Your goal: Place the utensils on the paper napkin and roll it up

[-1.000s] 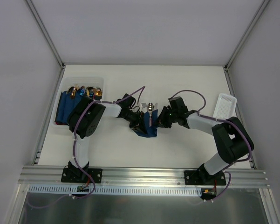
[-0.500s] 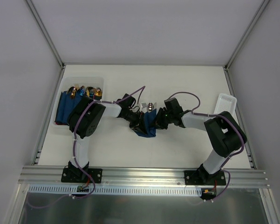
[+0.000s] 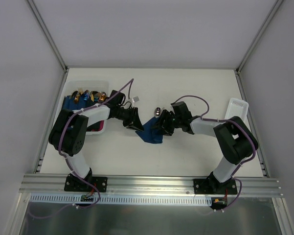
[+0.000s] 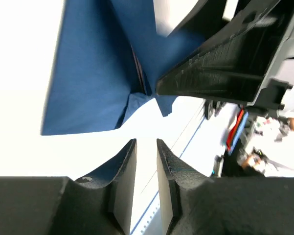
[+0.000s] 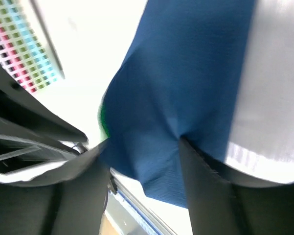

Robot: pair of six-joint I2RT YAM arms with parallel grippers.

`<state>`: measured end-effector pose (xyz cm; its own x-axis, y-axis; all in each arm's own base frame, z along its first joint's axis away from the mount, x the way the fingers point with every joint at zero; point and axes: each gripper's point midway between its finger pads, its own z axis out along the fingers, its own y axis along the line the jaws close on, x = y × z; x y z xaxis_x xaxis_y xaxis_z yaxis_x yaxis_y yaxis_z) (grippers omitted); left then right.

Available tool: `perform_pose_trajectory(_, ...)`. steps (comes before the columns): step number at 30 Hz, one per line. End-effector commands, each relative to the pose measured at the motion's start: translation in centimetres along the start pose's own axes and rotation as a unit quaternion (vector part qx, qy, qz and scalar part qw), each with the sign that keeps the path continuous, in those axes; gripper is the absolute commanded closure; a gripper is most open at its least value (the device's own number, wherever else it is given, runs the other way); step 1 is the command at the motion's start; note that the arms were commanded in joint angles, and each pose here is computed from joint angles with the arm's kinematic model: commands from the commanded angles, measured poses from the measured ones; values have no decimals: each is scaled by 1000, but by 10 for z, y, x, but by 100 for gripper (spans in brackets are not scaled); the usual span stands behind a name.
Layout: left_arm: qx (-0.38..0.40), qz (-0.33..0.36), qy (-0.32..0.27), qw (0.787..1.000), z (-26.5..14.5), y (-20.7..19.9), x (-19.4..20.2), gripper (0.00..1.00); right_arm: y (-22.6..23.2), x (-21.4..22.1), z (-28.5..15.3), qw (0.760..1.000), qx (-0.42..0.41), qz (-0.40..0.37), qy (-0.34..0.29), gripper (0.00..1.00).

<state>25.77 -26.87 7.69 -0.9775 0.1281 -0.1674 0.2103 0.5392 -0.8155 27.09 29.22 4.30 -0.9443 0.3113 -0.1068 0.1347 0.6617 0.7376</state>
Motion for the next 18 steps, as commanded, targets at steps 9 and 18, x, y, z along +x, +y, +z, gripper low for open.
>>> perform_pose_trajectory(9, 17, 38, -54, 998, -15, -34, -84, 72, -6, 5, 7, 1000, -5, 5, 6, 34)
perform_pose_trajectory(18, 46, 44, -15, 998, 22, -51, -95, 71, -8, 8, 8, 1000, -8, -3, 12, 32)
